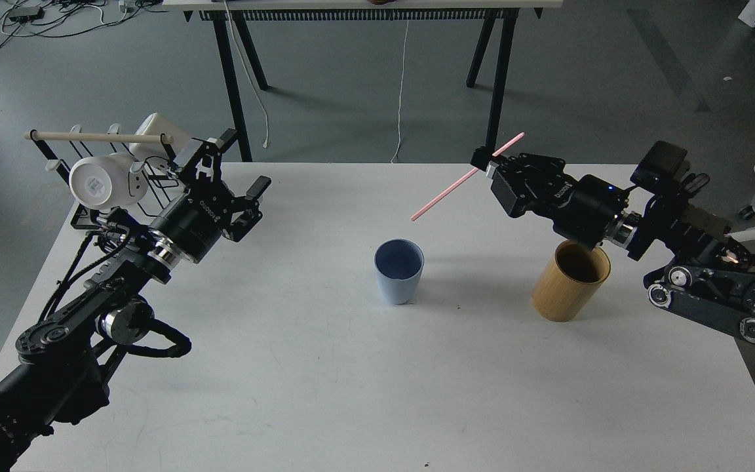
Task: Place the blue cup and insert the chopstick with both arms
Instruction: 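Move the pink stick over the blue cup and lower it inside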
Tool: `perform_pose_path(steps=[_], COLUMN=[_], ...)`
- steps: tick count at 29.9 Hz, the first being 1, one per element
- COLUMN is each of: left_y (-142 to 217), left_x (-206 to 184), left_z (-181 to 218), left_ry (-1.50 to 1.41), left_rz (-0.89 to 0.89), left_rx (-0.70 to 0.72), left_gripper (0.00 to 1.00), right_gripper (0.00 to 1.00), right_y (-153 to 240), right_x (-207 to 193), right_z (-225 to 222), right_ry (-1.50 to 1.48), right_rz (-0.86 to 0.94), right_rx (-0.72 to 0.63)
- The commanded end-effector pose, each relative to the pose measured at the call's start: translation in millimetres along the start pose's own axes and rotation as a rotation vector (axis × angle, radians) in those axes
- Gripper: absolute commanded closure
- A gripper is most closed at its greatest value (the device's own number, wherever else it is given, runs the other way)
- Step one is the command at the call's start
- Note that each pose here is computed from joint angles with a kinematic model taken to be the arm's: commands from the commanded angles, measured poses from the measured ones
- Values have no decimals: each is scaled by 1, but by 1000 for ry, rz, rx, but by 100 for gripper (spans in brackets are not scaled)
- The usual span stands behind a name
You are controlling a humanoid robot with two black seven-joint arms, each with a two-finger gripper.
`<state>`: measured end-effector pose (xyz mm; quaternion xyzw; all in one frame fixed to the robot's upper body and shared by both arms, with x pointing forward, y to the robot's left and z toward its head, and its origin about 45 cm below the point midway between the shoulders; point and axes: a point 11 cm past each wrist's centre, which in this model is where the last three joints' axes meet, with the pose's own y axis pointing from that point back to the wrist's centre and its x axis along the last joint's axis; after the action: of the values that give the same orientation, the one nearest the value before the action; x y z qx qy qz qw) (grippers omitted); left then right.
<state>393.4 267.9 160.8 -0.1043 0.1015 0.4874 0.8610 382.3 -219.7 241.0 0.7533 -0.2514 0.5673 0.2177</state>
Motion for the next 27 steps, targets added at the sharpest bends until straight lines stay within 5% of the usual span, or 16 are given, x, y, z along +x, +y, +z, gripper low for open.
perform_pose_path(steps=[1, 17, 18, 21, 27], left_y=[0, 0, 0, 0, 1], left_x=[0, 0, 0, 1, 2], left_z=[0, 0, 1, 2, 2], left_ry=[0, 2, 1, -2, -2], left_rz=[0, 2, 1, 2, 4], left_rx=[0, -2, -3, -4, -3], left_gripper=[2, 2, 2, 2, 2], right_gripper=[100, 91, 83, 28, 8], right_y=[-12, -27, -27, -29, -29], right_x=[-9, -61, -65, -66, -64], right_z=[-11, -21, -22, -25, -24], right_ry=[-1, 0, 2, 1, 5], right_rz=[-29, -150, -161, -165, -163], right_rx=[39, 70, 75, 83, 82])
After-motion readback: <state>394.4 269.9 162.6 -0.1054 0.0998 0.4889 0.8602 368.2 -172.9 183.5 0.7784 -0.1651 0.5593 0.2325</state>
